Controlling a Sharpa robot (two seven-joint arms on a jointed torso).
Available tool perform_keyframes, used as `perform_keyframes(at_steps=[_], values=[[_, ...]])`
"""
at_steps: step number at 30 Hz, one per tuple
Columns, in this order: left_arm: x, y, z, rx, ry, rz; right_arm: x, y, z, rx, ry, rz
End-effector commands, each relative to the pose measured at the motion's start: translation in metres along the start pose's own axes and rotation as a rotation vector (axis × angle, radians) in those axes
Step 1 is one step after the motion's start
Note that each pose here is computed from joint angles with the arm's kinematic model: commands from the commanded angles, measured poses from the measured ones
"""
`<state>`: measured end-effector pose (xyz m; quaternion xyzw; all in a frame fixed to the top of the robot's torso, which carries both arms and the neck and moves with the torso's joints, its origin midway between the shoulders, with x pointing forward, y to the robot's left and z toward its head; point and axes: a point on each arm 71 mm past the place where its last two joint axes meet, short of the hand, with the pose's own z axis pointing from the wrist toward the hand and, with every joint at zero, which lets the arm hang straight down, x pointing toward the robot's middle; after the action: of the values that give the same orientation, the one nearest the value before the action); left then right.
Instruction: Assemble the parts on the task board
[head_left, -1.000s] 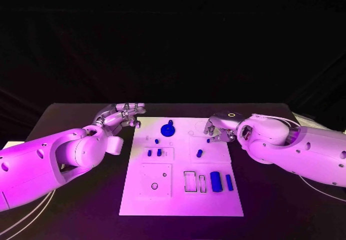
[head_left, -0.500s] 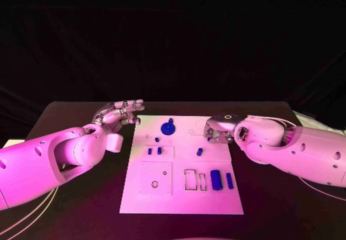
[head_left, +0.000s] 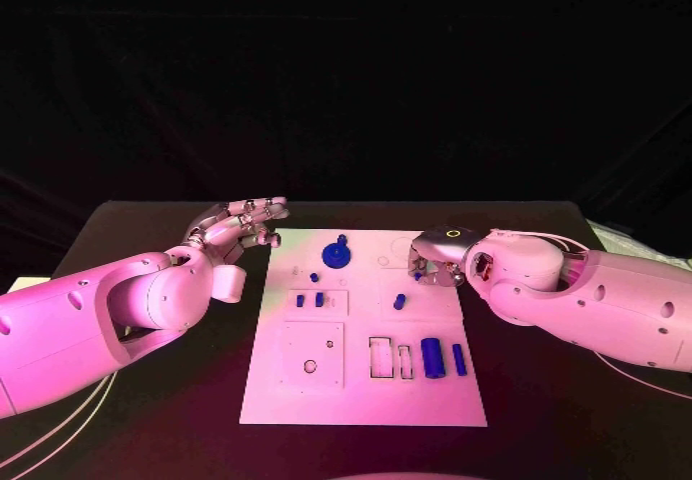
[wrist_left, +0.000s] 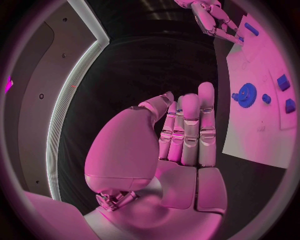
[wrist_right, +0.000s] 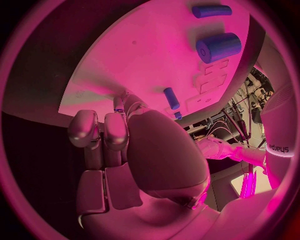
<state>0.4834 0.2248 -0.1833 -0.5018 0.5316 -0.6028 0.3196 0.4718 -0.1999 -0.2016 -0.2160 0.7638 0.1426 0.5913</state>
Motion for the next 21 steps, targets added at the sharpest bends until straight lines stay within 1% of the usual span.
perform_keyframes(at_steps=[1, 4, 6, 10, 14, 21], values=[[0.0021, -0.0005, -0.0001, 0.006, 0.012, -0.012, 0.012, 0.002, 0.0, -0.007, 0.063, -0.051], [0.0025, -0.0004, 0.0, 0.006, 0.013, -0.012, 0.013, 0.003, 0.001, -0.005, 0.05, -0.061], [0.0027, -0.0003, 0.0001, 0.006, 0.013, -0.012, 0.012, 0.003, 0.0, -0.006, 0.031, -0.056], [0.0027, -0.0002, 0.0003, 0.005, 0.013, -0.012, 0.008, 0.004, -0.003, -0.007, -0.029, -0.013], [0.003, -0.0001, 0.0007, 0.006, 0.016, -0.012, -0.001, 0.003, -0.01, 0.003, -0.091, 0.059], [0.003, -0.0001, 0.0012, 0.007, 0.017, -0.008, -0.011, -0.003, -0.017, 0.029, -0.117, 0.12]])
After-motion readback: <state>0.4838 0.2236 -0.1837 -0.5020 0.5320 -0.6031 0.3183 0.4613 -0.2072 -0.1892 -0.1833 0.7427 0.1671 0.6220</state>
